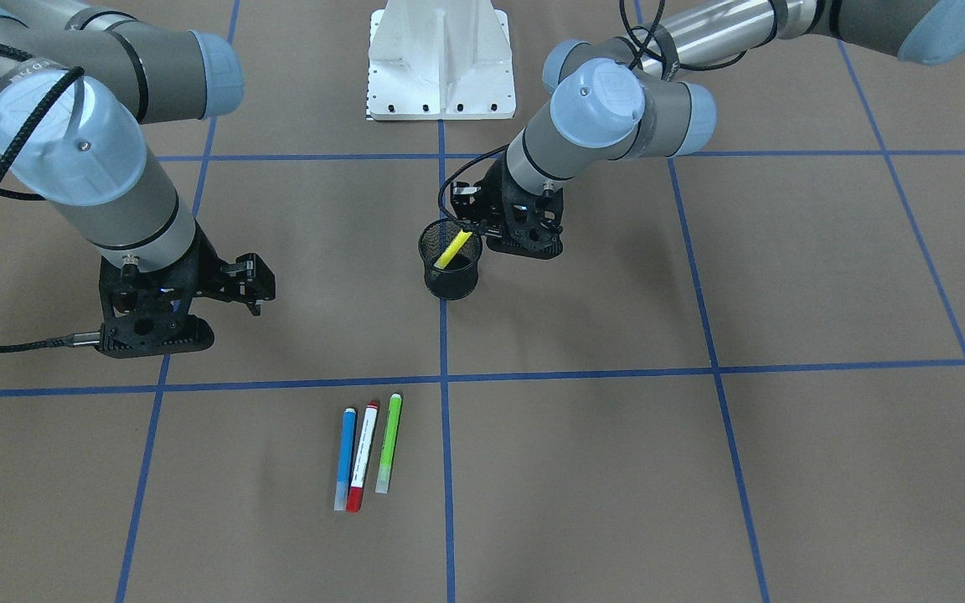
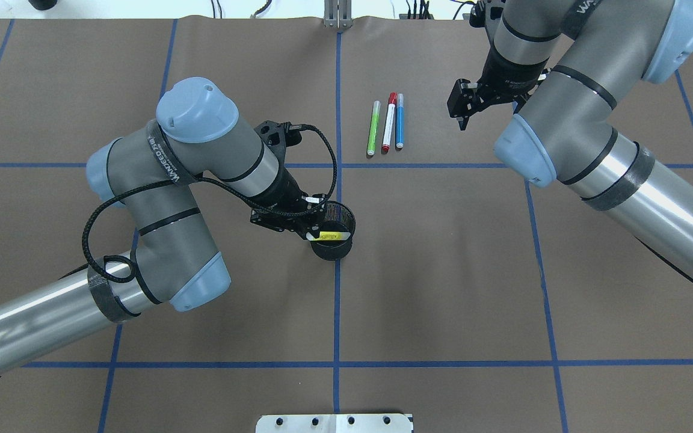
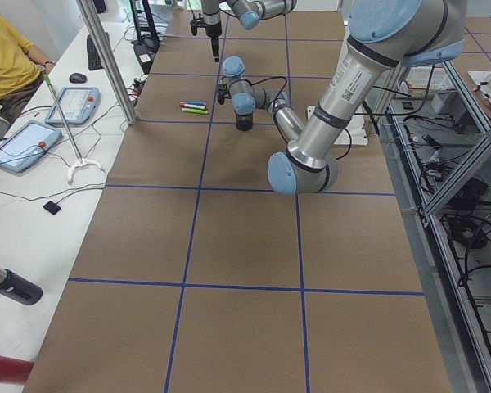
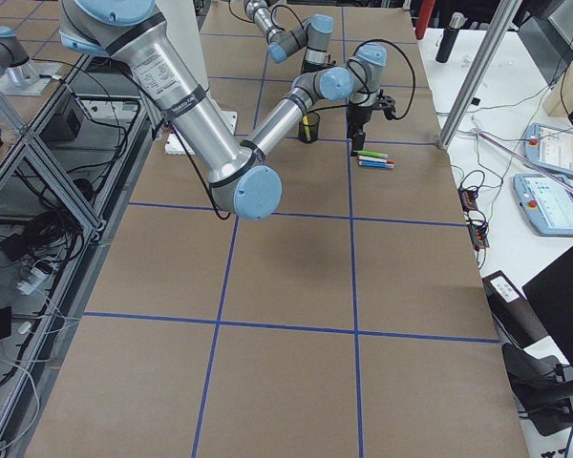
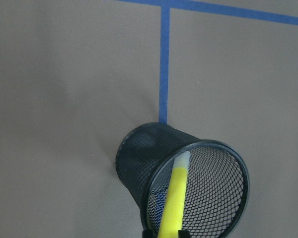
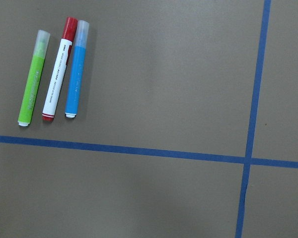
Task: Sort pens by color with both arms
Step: 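Lower the left gripper into the cup and grasp the yellow highlighter, then lift the yellow highlighter out of the cup with the left gripper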
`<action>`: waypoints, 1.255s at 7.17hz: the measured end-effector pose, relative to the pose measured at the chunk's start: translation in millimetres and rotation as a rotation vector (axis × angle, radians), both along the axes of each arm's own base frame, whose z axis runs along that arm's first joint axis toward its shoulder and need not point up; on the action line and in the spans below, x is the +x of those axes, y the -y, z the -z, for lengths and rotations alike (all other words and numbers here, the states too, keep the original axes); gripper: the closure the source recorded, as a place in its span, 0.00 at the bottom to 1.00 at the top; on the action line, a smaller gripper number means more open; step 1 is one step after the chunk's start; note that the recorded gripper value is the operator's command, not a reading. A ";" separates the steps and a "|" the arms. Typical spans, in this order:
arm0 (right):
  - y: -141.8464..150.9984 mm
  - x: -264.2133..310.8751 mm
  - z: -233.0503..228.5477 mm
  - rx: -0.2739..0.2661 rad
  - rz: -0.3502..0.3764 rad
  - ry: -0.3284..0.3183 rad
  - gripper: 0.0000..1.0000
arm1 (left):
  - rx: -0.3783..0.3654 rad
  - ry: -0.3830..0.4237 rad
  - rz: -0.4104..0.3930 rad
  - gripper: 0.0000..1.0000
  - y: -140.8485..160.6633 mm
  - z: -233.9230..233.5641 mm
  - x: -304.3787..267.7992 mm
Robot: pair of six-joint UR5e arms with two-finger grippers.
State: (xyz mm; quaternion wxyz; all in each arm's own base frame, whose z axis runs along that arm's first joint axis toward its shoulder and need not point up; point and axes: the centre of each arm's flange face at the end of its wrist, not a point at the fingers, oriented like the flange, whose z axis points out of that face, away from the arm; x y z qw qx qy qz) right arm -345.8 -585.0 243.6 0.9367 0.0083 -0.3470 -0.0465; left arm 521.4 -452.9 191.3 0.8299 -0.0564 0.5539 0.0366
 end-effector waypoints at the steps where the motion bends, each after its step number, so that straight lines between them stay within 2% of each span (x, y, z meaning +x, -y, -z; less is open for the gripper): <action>1: 0.0 0.0 0.5 0.001 0.000 0.001 0.00 | 0.006 -0.010 0.002 1.00 -0.8 4.9 -4.1; 4: -0.7 0.7 1.9 0.006 -0.001 0.002 0.00 | 0.037 -0.054 0.035 1.00 6.9 27.5 -34.5; 7: -0.7 1.8 0.8 0.009 -0.005 -0.001 0.00 | 0.014 -0.102 0.066 1.00 42.6 53.1 -116.1; 9: -0.5 2.5 0.5 0.010 -0.009 -0.001 0.00 | 0.010 -0.117 0.094 1.00 59.8 59.0 -151.4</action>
